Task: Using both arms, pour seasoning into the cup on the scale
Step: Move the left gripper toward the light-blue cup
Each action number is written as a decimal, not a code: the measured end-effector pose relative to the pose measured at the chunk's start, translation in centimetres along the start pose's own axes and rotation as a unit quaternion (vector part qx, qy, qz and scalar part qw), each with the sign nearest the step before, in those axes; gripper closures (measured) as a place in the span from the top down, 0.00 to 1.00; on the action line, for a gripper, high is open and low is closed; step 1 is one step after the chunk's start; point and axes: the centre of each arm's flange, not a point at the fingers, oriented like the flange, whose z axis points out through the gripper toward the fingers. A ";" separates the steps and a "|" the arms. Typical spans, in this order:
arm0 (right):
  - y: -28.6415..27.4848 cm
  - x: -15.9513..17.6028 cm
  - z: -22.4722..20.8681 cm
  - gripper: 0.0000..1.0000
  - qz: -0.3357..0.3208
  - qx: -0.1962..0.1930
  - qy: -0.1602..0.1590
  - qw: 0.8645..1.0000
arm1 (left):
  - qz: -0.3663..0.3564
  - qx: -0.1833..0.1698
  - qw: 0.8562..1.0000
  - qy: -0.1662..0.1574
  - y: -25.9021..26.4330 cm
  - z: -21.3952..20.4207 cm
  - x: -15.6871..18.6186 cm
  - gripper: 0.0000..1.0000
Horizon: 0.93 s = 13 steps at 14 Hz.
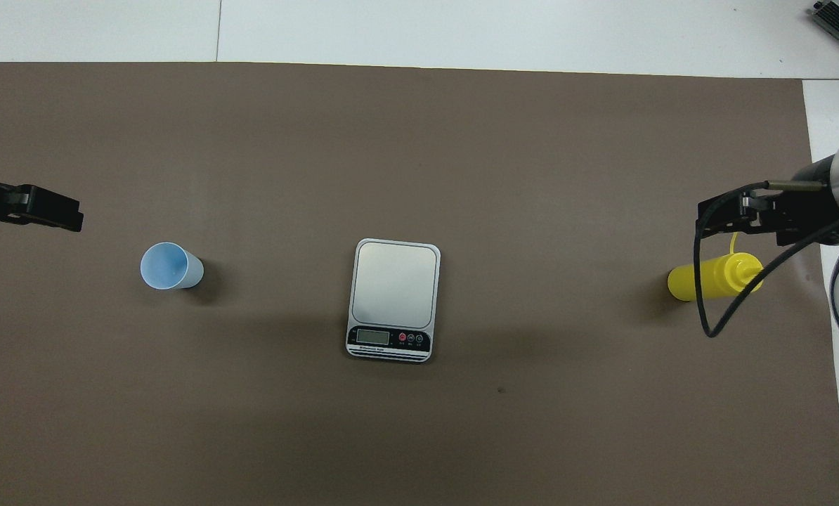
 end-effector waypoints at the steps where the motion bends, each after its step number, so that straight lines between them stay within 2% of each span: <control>1: 0.0 0.0 0.0 1.00 0.000 0.000 0.000 1.000 | 0.000 0.000 1.000 0.000 0.0 0.0 0.0 1.00; 7: 0.0 0.0 0.0 1.00 0.000 0.000 0.000 1.000 | -0.005 0.001 1.000 -0.003 -0.4 1.1 -0.3 1.00; 10: 0.0 0.0 0.0 1.00 0.000 0.000 0.000 1.000 | -0.005 0.000 1.000 0.000 -0.4 4.6 0.0 1.00; 13: 0.0 0.0 0.0 1.00 0.000 0.000 0.000 1.000 | -0.009 -0.002 1.000 -0.005 -0.8 10.3 0.1 1.00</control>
